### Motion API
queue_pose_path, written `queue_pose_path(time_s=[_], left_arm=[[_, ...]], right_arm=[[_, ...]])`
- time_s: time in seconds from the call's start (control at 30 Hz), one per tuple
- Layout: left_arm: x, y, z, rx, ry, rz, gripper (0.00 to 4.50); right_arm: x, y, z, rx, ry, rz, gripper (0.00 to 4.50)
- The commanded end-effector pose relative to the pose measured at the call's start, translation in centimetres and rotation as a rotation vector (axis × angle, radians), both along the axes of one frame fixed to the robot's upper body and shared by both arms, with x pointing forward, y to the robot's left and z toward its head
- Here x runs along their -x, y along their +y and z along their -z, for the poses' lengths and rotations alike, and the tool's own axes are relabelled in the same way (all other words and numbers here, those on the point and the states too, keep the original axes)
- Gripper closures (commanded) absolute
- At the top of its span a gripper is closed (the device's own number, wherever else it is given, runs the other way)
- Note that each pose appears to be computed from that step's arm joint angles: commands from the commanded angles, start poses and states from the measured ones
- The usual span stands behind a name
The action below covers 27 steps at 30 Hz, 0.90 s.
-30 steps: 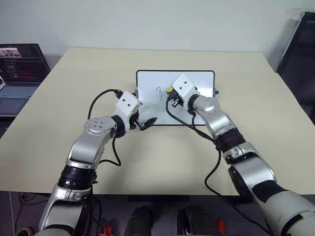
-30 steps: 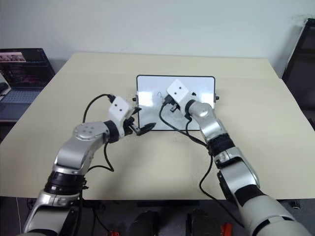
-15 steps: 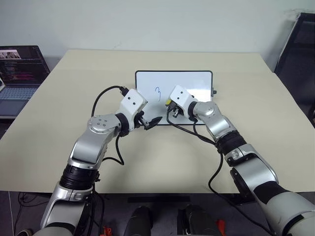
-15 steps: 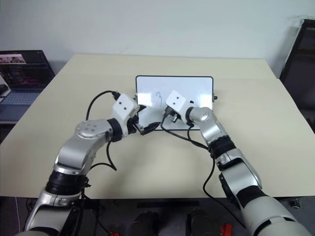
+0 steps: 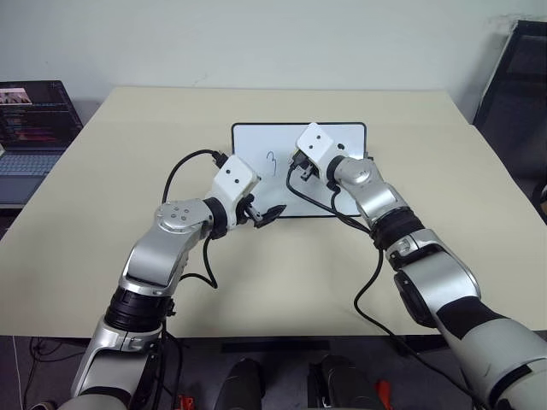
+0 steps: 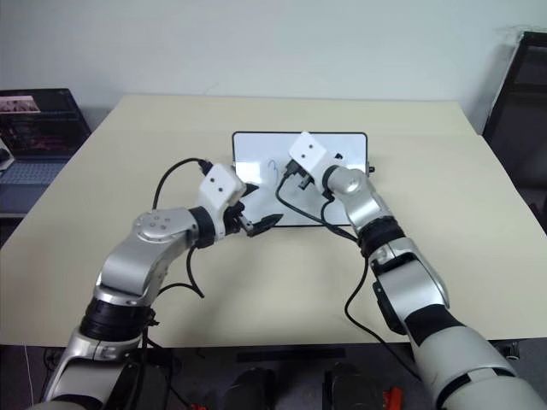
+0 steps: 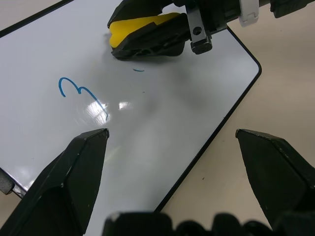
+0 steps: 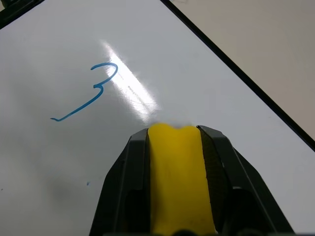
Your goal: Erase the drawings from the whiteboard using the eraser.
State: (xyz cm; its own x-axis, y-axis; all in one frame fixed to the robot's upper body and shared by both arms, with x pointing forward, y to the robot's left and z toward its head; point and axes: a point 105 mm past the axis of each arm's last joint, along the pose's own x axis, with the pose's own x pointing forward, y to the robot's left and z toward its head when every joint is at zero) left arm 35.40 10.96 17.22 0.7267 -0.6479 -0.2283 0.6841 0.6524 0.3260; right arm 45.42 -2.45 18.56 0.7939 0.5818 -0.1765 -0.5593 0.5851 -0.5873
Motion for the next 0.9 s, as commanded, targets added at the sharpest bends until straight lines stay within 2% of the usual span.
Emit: queue_pose_path(time_s=[0.03, 0.23, 0.47, 0.67, 0.9], left_arm=[[0.4, -0.6, -0.9, 0.007, -0.032, 0.031, 0.0], [0.3, -0.6, -0.6, 0.007, -0.028, 0.034, 0.0], [0.3, -0.6, -0.2, 0.01, -0.021, 0.037, 0.0], [0.4, -0.8, -0.1, 0.014, -0.018, 0.043, 0.0], [0.6, -1.1, -0.1, 0.018, -0.015, 0.047, 0.0]], right_arm=[[0.7, -0.2, 2.0, 0.025, 0.09, -0.028, 3.41], [0.9, -1.2, 2.4, 0.038, 0.102, -0.01, 3.41], [2.2, -1.4, 4.2, 0.052, 0.172, -0.041, 3.41], [0.9, -1.6, 1.2, 0.012, 0.03, 0.035, 3.41], [0.0, -0.4, -0.8, -0.003, -0.044, 0.042, 3.41]])
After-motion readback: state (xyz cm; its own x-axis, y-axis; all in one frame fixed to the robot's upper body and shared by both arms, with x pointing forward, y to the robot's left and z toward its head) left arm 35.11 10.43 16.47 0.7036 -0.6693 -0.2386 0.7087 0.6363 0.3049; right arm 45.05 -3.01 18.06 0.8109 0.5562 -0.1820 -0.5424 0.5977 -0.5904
